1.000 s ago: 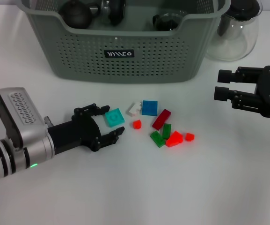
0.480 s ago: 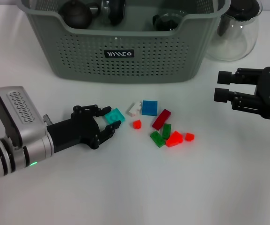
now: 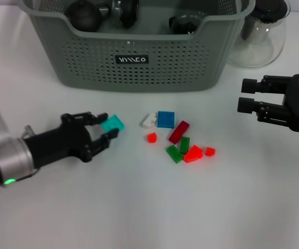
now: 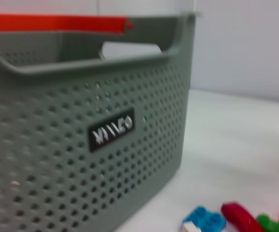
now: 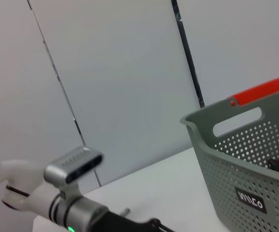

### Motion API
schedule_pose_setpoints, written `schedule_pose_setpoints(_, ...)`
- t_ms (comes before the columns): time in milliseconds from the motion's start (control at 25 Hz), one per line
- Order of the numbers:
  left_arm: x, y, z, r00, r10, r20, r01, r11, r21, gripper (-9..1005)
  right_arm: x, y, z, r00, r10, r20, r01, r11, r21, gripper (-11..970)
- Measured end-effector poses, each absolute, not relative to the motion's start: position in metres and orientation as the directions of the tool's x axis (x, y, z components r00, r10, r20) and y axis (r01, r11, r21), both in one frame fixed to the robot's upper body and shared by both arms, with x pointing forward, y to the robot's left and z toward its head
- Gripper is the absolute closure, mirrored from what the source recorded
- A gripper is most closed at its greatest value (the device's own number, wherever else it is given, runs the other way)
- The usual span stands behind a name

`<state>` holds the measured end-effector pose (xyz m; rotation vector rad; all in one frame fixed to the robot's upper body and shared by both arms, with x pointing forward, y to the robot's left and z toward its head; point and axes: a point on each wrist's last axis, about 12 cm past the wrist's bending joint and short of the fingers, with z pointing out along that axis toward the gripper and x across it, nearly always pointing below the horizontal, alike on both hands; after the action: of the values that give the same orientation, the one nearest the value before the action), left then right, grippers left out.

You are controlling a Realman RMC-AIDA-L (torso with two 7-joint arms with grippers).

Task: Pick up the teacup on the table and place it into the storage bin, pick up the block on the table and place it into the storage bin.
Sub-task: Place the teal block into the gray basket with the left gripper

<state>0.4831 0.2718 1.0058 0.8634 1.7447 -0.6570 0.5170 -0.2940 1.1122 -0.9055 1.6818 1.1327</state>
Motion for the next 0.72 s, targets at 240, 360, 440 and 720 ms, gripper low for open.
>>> schedule_pose_setpoints(240, 0.476, 0.290, 1.014, -0.218, 0.208, -0.954, 0.788, 0.613, -0.046, 596, 0.518, -0.294, 1.113, -0.335, -0.092, -0.938, -0.903, 0.314, 0.292, 424)
schedule_pose_setpoints(360, 0.476, 0.290, 1.013, -0.222, 0.213, -0.951, 0.788, 0.614, -0.046, 596, 0.518, -0.293, 1.113, -0.334, -0.091, -0.938, -0.904, 0.313, 0.291, 424)
schedule_pose_setpoints(440, 0.476, 0.289, 1.013, -0.222, 0.215, -0.951, 0.788, 0.614, -0.045, 596, 0.519, -0.293, 1.113, -0.333, -0.092, -0.938, -0.904, 0.312, 0.291, 425)
schedule_pose_setpoints(720, 0.477, 0.289, 1.014, -0.222, 0.219, -0.950, 0.789, 0.613, -0.043, 594, 0.519, -0.293, 1.114, -0.332, -0.092, -0.939, -0.905, 0.311, 0.290, 425)
